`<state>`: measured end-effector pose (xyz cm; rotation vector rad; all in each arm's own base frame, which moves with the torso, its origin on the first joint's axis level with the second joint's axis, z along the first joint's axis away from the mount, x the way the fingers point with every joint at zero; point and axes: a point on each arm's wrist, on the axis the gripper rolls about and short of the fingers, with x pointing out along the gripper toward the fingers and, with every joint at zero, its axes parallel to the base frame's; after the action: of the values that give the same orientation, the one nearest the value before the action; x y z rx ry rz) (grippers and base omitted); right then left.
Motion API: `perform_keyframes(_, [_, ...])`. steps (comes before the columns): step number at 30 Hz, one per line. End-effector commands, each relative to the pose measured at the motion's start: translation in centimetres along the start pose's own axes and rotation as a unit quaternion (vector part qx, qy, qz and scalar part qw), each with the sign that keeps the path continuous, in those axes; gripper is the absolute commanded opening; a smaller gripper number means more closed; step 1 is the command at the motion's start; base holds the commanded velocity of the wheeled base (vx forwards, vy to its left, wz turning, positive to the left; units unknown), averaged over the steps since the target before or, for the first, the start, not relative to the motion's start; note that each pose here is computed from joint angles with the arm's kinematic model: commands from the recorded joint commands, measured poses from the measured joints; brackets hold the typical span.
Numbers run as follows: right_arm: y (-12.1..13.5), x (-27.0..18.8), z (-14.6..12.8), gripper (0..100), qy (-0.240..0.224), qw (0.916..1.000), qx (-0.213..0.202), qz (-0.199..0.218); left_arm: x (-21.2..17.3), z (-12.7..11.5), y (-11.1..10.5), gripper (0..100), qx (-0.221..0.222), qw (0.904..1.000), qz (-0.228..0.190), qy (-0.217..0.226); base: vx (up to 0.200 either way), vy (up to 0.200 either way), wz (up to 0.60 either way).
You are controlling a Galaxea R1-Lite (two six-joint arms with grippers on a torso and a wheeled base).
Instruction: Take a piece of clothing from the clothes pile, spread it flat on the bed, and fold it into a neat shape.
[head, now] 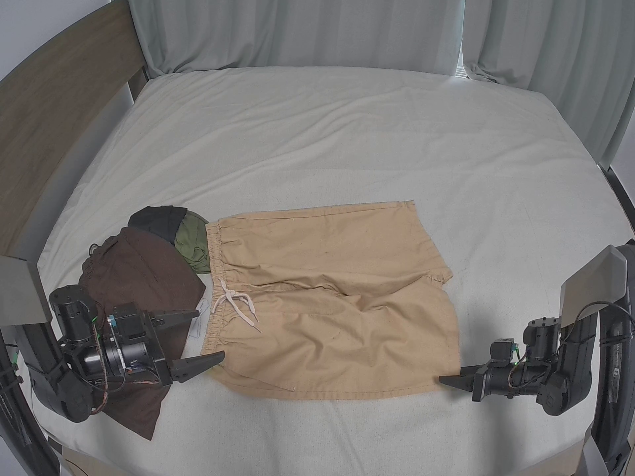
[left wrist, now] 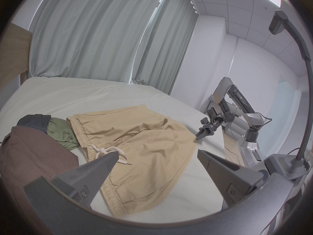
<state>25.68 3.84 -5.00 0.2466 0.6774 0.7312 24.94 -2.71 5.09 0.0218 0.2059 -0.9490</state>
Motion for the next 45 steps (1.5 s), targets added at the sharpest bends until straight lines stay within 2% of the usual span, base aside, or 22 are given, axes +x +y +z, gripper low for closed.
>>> perform_keyframes(1, [-0.1,0.1,0.2,100,-0.004,1.0000,-0.004,0.000,0.0,0.0,0.0,100,0.000,1.0000,0.000,0.000,0.000,0.000,0.00])
perform_keyframes(6, [1.0,-0.9,-0.5,100,0.015,0.9998,0.011,-0.002,0.1,0.2,0.1,100,0.005,1.0000,0.000,-0.003,0.000,0.000,0.00])
perform_keyframes(11, [0.8,-1.1,-0.2,100,0.006,0.9997,0.004,-0.024,0.1,0.3,0.2,100,0.002,1.0000,0.001,-0.005,0.000,0.000,0.00])
perform_keyframes(16, [1.3,-1.8,2.2,100,-0.040,0.9981,-0.041,-0.021,0.0,0.3,0.4,100,-0.001,1.0000,0.005,-0.007,0.000,0.000,0.00])
perform_keyframes(20, [1.9,-2.0,4.4,100,-0.079,0.9940,-0.076,-0.001,-0.1,0.2,0.6,100,-0.010,0.9999,0.009,-0.007,0.000,0.000,0.00])
perform_keyframes(25, [2.2,-1.4,6.1,100,-0.105,0.9882,-0.107,0.030,-0.2,0.7,1.2,100,-0.042,0.9988,0.017,-0.017,0.000,0.000,0.00])
perform_keyframes(28, [2.1,-0.9,7.0,100,-0.119,0.9853,-0.118,0.032,-0.3,0.7,1.4,100,-0.067,0.9973,0.021,-0.018,0.000,0.000,0.00])
perform_keyframes(34, [2.6,-0.5,7.0,100,-0.116,0.9845,-0.124,0.043,-0.3,0.6,1.5,100,-0.106,0.9938,0.027,-0.018,0.000,0.000,0.00])
perform_keyframes(39, [2.6,-0.2,7.6,100,-0.125,0.9823,-0.132,0.043,-0.3,0.6,1.8,100,-0.179,0.9811,0.069,-0.023,0.000,0.000,0.00])
perform_keyframes(45, [2.6,-0.1,7.6,100,-0.126,0.9821,-0.133,0.044,-0.5,0.1,2.2,100,-0.212,0.9731,0.086,-0.022,0.000,0.000,0.00])
